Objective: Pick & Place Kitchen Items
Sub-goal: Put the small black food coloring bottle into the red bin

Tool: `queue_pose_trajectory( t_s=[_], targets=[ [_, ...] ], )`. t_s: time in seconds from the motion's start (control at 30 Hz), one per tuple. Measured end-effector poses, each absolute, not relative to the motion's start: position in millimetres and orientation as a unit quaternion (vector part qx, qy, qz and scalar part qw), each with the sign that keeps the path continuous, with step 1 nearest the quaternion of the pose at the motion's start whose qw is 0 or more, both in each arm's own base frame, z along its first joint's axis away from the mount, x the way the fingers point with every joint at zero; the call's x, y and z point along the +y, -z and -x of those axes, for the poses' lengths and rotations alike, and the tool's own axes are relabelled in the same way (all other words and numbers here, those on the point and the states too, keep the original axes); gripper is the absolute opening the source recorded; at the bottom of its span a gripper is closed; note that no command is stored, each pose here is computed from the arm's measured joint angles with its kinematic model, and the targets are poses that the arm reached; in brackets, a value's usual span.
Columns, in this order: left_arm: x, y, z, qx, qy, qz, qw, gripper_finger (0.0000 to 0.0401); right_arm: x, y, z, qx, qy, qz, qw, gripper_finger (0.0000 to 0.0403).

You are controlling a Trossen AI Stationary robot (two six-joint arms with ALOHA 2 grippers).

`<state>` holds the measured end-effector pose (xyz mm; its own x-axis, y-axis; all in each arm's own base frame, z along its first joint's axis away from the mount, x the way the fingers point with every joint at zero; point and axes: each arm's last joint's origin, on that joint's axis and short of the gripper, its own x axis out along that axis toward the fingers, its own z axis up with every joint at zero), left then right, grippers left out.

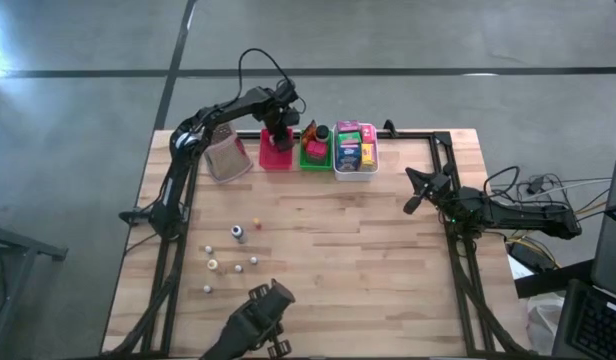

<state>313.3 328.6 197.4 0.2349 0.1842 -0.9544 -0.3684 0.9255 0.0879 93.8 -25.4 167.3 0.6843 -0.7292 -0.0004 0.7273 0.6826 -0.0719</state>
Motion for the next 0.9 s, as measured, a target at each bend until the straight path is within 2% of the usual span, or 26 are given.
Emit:
queue_pose_trajectory(
  t_s=[0.5, 0.9],
  targets=[
    [317, -195, -319, 0.606, -0.165, 0.088, 0.773, 0.0098, -25, -167, -94, 0.014, 0.397, 0.033, 0.917, 0.0008],
    [308, -172, -319, 0.618, -0.155, 0.093, 0.765, 0.0098, -25, -167, -94, 0.014, 0.397, 0.033, 0.917, 0.0008]
  ],
)
